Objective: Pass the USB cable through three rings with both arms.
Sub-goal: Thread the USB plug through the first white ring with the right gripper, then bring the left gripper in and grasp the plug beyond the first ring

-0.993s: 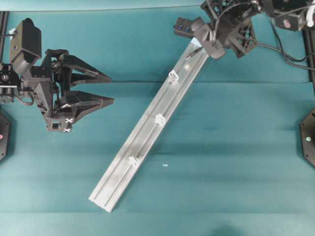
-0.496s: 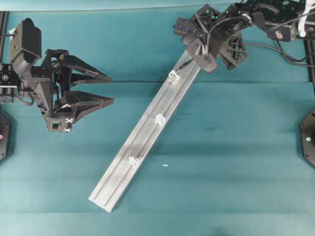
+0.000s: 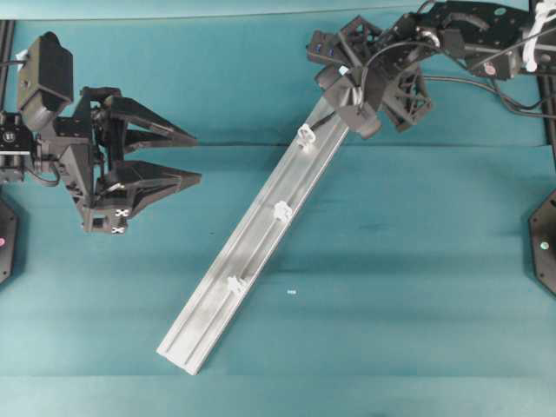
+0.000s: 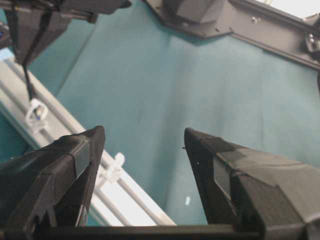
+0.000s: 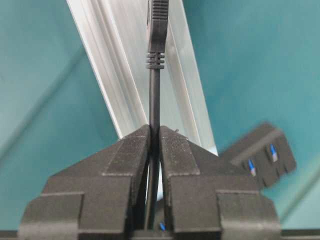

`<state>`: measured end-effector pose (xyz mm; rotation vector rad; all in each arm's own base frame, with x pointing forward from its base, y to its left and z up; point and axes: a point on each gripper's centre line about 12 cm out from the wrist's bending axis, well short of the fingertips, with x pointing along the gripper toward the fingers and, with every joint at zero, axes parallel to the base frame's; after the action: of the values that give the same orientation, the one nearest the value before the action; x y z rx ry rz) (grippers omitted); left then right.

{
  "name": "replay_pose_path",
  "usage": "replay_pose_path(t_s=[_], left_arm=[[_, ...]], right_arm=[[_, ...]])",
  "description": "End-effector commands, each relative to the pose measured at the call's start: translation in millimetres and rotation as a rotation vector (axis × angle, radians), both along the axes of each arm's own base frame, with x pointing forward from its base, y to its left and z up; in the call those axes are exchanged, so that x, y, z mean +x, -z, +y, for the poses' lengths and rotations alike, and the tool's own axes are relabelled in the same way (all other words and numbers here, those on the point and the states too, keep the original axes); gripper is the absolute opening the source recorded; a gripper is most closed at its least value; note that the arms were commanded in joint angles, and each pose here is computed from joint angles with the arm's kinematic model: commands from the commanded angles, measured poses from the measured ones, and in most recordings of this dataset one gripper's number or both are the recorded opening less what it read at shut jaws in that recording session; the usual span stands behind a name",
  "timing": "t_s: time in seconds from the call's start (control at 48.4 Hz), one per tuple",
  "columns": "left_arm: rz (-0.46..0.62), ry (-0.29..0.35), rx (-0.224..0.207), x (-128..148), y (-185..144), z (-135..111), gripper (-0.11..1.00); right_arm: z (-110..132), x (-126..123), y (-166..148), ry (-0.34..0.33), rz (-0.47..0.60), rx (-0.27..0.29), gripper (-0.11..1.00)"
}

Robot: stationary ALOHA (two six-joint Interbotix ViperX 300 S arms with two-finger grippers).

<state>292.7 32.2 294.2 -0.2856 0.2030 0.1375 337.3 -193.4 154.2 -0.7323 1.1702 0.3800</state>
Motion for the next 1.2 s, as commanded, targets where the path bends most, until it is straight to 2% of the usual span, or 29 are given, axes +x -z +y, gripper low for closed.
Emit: replay_pose_path(t_s=[0.0,0.579,0.827,1.179], left_arm=[[-0.04,0.0,0.004,3.1,-14.0,0.3,0.74],[0.005,-0.047,-0.001,12.5,-4.5,16.2,0.74],[0.083,-0.097,-0.015,41.1,17.0,37.7,0.76],[0.207,-0.133,-0.039,90.8,67.9,62.9,0.89]], right_arm=[[6.1,6.8,-0.2,-0.004,-0.026,0.014,0.08],[20.5,22.3,5.5,-0.041,-0.06,-0.002,0.08],[22.9,23.7,5.9,-0.044,-0.062,0.001,0.08],[23.1,23.8,5.3,-0.041,-0.065,0.003,0.08]])
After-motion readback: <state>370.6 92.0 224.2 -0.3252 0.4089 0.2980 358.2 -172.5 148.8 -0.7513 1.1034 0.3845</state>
